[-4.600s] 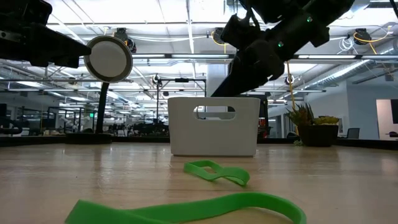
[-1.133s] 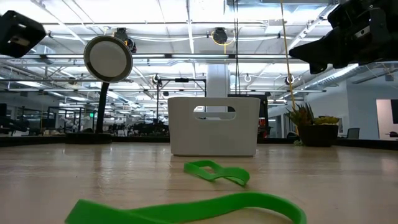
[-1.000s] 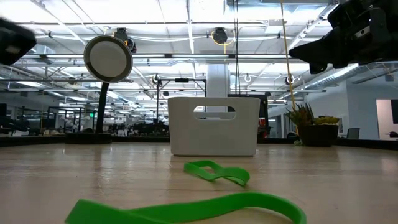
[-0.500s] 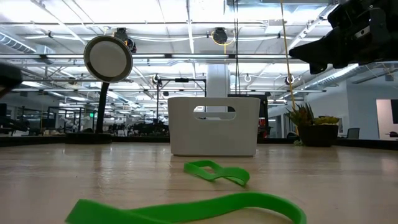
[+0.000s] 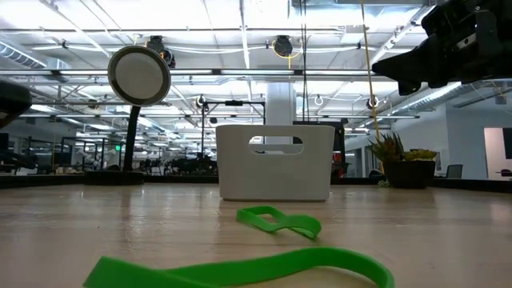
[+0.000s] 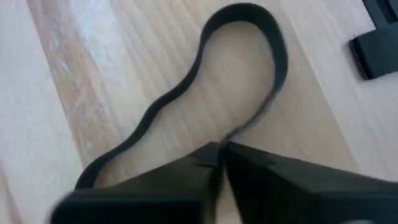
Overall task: Pick and place rubber bands into bin
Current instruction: Put the black rubber band into the gray bin
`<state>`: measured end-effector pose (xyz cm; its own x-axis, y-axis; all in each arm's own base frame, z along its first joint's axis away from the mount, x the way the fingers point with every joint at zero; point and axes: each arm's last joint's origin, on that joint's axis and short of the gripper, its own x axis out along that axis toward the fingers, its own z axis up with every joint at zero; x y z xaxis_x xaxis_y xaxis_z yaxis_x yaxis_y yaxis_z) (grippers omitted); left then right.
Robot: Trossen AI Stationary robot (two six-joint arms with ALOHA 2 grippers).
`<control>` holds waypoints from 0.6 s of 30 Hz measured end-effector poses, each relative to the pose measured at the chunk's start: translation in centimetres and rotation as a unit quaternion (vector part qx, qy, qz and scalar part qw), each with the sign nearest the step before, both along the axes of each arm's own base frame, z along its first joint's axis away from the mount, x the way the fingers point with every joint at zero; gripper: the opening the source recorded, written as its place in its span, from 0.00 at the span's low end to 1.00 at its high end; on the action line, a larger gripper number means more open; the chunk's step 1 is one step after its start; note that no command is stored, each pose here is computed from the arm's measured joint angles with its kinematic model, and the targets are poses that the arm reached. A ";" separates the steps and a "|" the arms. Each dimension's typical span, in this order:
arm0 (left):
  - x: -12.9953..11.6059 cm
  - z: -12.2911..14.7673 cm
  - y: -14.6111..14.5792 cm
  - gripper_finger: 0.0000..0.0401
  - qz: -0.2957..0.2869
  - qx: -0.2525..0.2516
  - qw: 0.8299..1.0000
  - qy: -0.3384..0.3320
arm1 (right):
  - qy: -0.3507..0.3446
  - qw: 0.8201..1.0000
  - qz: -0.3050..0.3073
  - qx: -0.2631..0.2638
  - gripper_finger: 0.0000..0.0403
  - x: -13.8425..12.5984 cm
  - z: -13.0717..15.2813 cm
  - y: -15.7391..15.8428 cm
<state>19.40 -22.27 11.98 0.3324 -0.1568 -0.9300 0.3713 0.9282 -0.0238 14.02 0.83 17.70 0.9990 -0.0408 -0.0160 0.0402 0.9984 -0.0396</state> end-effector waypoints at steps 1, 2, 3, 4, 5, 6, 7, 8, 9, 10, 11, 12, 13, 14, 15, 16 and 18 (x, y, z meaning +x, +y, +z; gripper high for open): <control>0.1 0.0 0.1 0.03 0.001 -0.003 1.000 0.003 | 0.000 1.000 0.000 0.000 0.00 0.0 0.0 0.0; 0.2 0.1 0.1 0.03 0.001 -0.006 1.000 0.005 | 0.000 1.000 0.000 0.000 0.00 0.0 0.0 0.0; 0.2 0.2 0.2 0.03 0.001 -0.009 1.000 0.005 | 0.000 1.000 0.000 0.000 0.00 0.0 0.0 0.0; 0.2 0.5 0.3 0.03 -0.004 -0.011 1.000 0.002 | 0.000 1.000 0.000 0.000 0.00 0.0 0.0 0.0; 0.2 0.8 0.3 0.02 -0.013 -0.013 1.000 -0.005 | 0.000 1.000 0.000 0.000 0.00 0.0 0.0 0.0; 0.1 1.1 0.4 0.02 -0.021 -0.010 1.000 -0.011 | 0.000 1.000 0.000 0.000 0.00 0.0 0.0 0.0; -0.1 1.6 0.6 0.01 -0.027 -0.001 0.999 -0.020 | 0.000 1.000 0.000 0.000 0.00 0.0 0.0 0.0; -0.3 2.3 1.1 0.01 -0.030 0.014 0.999 -0.034 | 0.000 1.000 0.000 0.000 0.00 0.0 0.0 0.0; -0.4 3.3 1.3 0.02 -0.032 0.017 0.998 -0.061 | 0.000 1.000 0.000 0.000 0.00 0.0 0.0 0.0; -0.3 4.5 1.4 0.02 -0.031 0.016 0.995 -0.091 | 0.000 1.000 0.000 0.000 0.00 0.0 0.0 0.0; -0.5 5.9 1.8 0.01 -0.027 0.018 0.992 -0.120 | 0.000 1.000 0.000 0.000 0.00 0.0 0.0 0.0; -0.8 7.0 2.3 0.01 -0.025 0.025 0.989 -0.143 | 0.000 1.000 0.000 0.000 0.00 0.0 0.0 0.0; -1.2 8.0 2.8 0.01 -0.023 0.034 0.986 -0.164 | 0.001 1.000 0.000 0.000 0.00 0.0 0.0 0.0; -1.5 9.0 3.4 0.01 -0.021 0.041 0.982 -0.183 | 0.002 1.000 0.000 0.000 0.00 0.0 0.0 0.0; -1.8 10.1 3.9 0.01 -0.018 0.044 0.977 -0.208 | 0.002 1.000 0.000 0.000 0.00 0.0 0.0 0.0; -2.2 11.3 4.5 0.01 -0.014 0.044 0.971 -0.235 | 0.003 1.000 0.000 0.000 0.00 0.1 0.0 0.0; -3.0 13.4 5.6 0.01 -0.006 0.043 0.959 -0.282 | 0.006 1.000 0.000 -0.001 0.00 0.1 -0.1 0.0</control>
